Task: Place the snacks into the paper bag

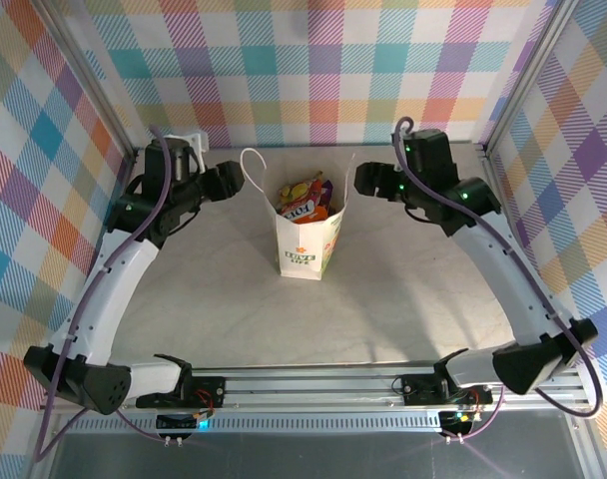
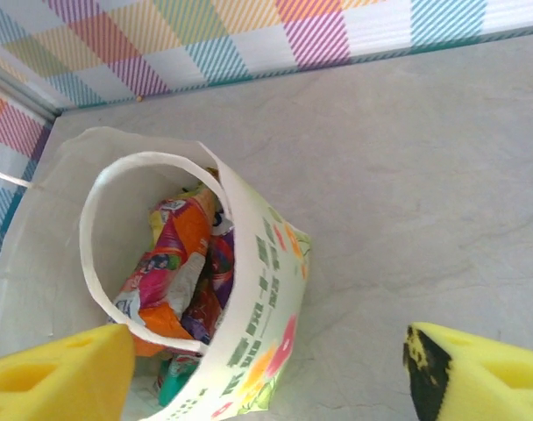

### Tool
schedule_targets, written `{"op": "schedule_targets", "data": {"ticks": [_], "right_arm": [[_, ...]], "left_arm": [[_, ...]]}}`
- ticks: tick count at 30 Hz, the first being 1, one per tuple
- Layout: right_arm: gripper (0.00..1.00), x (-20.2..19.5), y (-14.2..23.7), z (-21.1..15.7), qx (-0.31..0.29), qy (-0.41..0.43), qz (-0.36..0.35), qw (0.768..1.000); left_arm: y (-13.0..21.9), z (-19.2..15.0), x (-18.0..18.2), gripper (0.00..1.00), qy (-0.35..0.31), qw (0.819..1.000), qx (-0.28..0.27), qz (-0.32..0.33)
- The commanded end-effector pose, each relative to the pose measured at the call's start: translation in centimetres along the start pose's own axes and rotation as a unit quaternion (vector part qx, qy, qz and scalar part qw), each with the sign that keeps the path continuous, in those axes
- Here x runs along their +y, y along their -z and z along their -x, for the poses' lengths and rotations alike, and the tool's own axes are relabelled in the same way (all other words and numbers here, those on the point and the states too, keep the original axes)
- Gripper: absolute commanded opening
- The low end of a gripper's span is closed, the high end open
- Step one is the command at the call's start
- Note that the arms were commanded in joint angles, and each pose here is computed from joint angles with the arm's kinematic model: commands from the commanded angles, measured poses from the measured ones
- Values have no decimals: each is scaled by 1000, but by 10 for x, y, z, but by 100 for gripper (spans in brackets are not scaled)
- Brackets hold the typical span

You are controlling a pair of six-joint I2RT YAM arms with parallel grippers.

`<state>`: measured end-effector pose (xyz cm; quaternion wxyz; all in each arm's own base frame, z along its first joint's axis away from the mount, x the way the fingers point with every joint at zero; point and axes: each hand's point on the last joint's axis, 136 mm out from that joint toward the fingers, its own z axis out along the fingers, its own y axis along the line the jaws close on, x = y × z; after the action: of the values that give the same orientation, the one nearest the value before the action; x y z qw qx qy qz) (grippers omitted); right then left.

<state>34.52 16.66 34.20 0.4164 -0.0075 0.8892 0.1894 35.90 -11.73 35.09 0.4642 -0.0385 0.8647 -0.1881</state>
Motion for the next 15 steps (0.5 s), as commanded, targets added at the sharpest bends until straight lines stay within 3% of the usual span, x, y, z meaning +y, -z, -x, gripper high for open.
{"op": "schedule_targets", "data": {"ticks": [1,10,15], "right_arm": [[86,-19,16,-1,-24,8,-31,999],[92,-66,42,-16,-55,11,-104,993],[94,-93,31,-40,-55,-4,-116,992]], "left_arm": [[18,-9,18,74,-14,999,-7,39],[41,-19,38,78,-16,997,-31,68],[35,-40,73,83,-29,989,-37,137]]}}
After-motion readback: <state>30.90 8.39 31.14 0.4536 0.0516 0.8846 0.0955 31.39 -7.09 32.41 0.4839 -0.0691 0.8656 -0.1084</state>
